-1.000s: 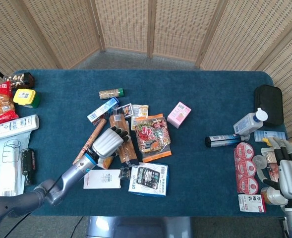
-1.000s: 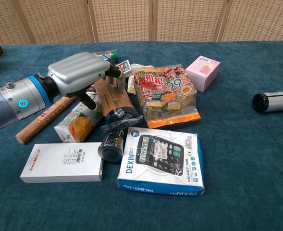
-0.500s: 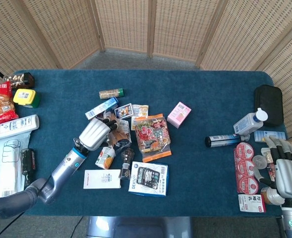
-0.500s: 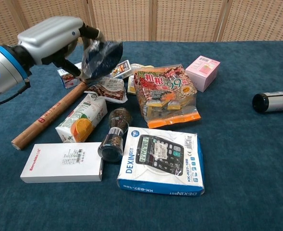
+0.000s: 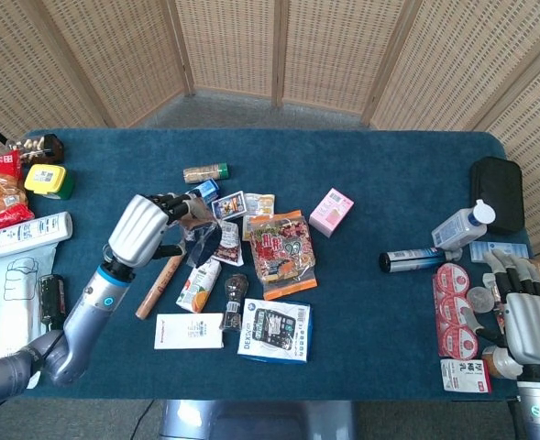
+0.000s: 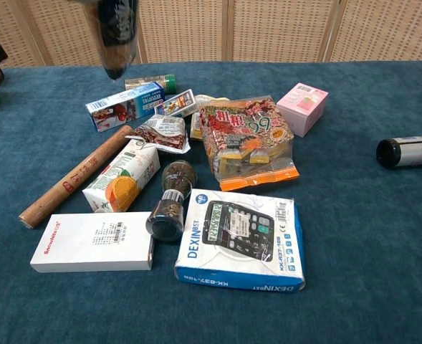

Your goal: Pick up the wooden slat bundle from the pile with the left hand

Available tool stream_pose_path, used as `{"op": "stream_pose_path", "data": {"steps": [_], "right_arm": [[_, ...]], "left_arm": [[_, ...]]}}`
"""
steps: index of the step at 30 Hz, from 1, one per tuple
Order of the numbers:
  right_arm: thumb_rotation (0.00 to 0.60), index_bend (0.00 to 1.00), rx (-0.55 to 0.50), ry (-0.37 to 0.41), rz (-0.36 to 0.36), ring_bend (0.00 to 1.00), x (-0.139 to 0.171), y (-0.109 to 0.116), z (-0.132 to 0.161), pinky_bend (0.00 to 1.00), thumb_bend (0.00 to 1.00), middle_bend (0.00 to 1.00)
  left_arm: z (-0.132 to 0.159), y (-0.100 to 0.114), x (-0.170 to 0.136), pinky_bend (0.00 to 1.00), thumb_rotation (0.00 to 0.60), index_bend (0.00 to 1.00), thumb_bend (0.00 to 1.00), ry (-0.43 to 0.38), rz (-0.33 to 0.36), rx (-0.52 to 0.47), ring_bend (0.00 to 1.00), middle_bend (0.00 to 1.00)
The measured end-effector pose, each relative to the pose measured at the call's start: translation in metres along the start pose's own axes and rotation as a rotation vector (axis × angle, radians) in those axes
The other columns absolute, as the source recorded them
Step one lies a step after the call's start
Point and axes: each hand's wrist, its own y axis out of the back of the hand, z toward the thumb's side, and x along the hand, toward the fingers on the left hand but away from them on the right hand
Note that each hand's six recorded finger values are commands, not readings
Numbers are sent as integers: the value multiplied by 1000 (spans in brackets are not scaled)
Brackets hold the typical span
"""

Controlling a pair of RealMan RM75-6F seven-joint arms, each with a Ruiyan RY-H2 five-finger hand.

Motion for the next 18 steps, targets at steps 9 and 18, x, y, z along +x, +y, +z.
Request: {"op": "stream_pose_path", "data": {"steps": [9,18], "right_arm": [[588,0,-25,20,6,0,-1,-6,2,0,320,49],[588,0,-38,34,13,0,-2,-11,3,0,320,51]], "left_arm": [[23,83,6,799,600,781,433,-22,141,0,1000,881],[27,117,2,795,600,779,431,-4,194,23,1000,882]]}}
